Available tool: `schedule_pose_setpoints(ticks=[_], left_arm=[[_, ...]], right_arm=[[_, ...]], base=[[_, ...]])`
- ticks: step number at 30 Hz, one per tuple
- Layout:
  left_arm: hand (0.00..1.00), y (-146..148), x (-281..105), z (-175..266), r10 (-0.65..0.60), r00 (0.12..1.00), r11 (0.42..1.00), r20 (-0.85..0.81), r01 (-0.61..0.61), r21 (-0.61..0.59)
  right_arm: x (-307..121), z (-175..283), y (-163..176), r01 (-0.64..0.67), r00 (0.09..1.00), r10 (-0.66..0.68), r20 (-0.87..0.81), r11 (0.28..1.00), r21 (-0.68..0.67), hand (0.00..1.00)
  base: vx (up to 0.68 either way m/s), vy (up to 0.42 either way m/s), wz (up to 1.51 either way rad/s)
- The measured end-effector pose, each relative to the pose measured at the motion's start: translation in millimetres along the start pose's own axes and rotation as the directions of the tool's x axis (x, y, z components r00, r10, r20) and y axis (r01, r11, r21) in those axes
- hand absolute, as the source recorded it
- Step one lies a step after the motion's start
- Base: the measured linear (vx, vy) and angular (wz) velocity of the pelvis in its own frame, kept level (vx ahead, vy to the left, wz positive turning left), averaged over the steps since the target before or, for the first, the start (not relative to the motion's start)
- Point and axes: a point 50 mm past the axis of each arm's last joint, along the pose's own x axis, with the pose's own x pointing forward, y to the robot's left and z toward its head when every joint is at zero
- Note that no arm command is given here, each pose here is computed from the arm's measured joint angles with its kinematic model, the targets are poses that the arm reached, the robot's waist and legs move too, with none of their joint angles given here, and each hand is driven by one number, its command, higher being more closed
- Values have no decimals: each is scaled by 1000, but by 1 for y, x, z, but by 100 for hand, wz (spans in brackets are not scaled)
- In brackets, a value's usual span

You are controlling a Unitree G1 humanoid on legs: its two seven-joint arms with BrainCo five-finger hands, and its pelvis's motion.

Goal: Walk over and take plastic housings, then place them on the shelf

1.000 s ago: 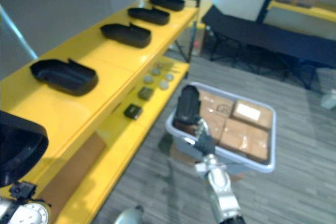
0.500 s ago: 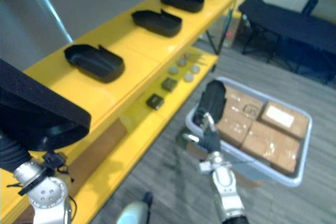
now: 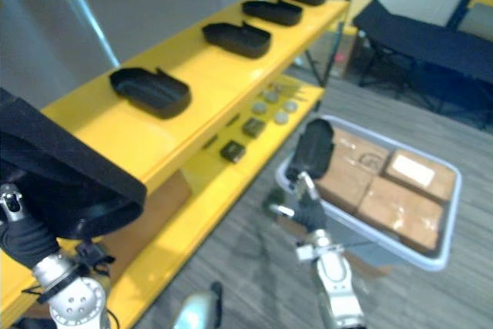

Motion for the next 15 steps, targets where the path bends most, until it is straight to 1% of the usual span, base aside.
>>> schedule_pose_setpoints(ticks=[3, 6, 9, 11, 13, 15], left_arm=[[100, 0, 6, 5, -5, 998, 1000, 58, 4, 15], [100, 4, 16, 7, -5, 995, 999, 97, 0, 47], [100, -3, 27, 5, 35, 992, 999, 124, -36, 8], [100, -11, 37, -1, 55, 989, 998, 134, -55, -9], [100, -25, 44, -16, 65, 994, 998, 86, -64, -11], [100, -32, 39, -23, 62, 998, 998, 29, -62, -6]], right_arm=[[2, 7, -4, 45, 997, -45, 58, 999, -14, 0], [18, 21, -2, 39, 991, -34, 131, 999, -34, 0], [31, 46, -12, 51, 969, -31, 245, 996, -79, 0], [35, 66, -20, 59, 948, -18, 319, 991, -120, 0], [37, 88, -27, 61, 917, -5, 399, 990, -127, 0], [38, 102, -27, 42, 892, 12, 453, 993, -109, 0]], base=[[312, 232, 40], [368, 99, 13], [380, 31, 21], [286, -84, 67], [231, -193, 124], [328, -479, 144]])
